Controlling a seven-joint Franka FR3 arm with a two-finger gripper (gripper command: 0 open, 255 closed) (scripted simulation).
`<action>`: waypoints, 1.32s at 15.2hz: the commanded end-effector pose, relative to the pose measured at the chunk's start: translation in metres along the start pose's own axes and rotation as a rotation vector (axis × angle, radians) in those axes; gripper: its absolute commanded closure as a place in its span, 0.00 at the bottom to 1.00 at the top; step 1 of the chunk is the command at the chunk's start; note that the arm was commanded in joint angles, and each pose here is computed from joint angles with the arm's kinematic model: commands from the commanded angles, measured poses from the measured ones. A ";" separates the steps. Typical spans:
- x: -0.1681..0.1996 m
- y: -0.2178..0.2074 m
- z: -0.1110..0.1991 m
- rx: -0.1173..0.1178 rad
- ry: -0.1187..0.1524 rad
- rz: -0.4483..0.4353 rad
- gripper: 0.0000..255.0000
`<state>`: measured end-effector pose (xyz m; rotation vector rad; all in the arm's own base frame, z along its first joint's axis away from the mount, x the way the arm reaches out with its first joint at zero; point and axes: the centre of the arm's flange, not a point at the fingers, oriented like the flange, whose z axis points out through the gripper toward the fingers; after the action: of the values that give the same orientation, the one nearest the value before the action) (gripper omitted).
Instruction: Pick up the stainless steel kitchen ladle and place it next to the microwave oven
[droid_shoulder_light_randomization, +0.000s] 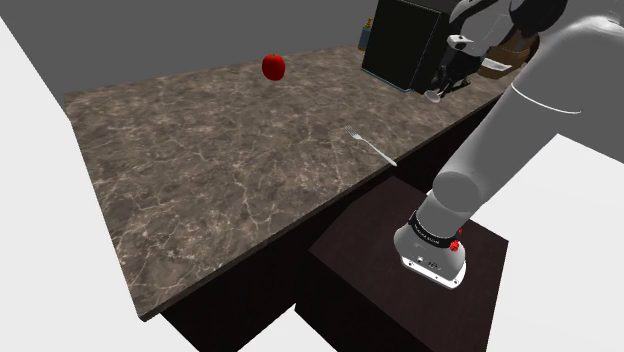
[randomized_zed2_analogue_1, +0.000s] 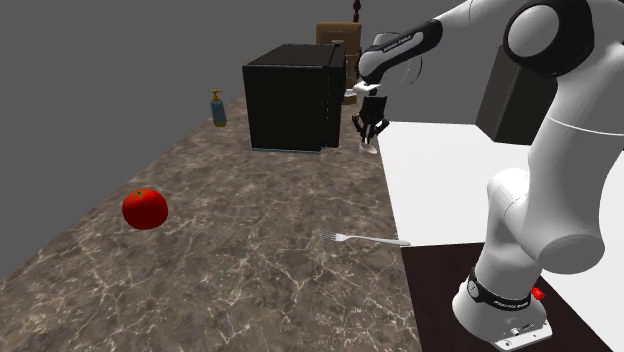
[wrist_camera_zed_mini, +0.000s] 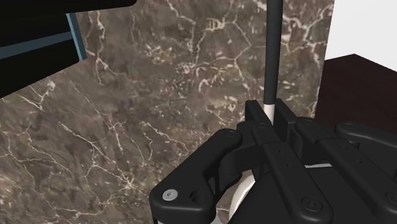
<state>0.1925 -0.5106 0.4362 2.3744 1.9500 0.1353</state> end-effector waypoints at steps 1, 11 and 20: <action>0.000 -0.001 0.011 0.000 0.000 0.000 1.00; -0.001 -0.007 0.063 0.000 0.000 0.000 1.00; -0.002 -0.009 0.086 0.000 0.000 0.000 1.00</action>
<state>0.1923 -0.5101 0.3497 2.3742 1.9496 0.1354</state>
